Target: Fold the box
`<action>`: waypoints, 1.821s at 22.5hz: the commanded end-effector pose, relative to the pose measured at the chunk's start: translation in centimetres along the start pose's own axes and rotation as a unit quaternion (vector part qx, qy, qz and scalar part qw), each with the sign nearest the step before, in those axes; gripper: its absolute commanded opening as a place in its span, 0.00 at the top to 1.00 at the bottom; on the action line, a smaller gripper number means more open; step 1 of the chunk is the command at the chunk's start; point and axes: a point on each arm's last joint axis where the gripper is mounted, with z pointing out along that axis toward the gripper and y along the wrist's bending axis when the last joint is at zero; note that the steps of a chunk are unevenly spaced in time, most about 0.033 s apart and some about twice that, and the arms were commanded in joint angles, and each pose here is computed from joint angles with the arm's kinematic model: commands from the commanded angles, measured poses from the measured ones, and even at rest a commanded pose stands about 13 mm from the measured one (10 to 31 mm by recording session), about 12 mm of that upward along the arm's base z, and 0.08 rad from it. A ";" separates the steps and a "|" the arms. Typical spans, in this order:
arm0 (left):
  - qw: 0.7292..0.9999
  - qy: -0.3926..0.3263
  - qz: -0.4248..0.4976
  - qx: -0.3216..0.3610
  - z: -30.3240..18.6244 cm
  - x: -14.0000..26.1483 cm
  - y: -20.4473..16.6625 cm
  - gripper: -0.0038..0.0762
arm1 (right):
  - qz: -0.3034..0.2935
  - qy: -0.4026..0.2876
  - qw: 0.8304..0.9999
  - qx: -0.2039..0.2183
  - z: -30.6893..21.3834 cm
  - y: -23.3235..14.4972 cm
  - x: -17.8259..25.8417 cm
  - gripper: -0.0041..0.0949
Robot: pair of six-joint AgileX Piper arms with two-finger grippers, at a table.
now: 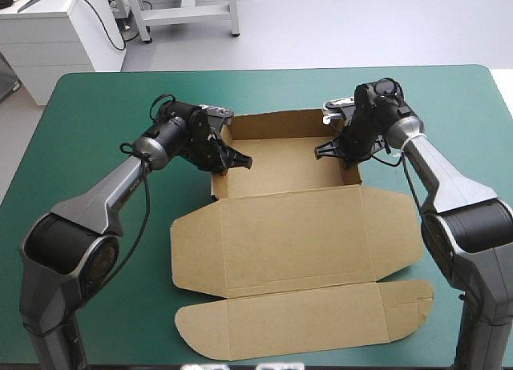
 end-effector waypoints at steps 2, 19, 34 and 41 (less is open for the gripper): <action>0.997 -0.012 0.064 0.036 -1.8 0.0 -1.5 0.80 | -0.020 -0.022 0.999 -0.035 -2.3 1.2 0.0 0.84; 0.997 -0.062 0.053 -0.016 -9.8 -2.2 -1.4 0.20 | -0.025 -0.102 0.994 -0.020 -8.5 1.2 1.0 0.18; 0.955 -0.265 0.131 -0.013 -28.0 5.4 -1.6 0.82 | -0.040 -0.217 0.975 0.008 -17.2 0.9 4.2 0.19; 0.929 -0.329 0.149 -0.084 -33.8 12.2 0.2 0.93 | -0.038 -0.202 0.979 0.007 -15.0 0.8 2.9 0.19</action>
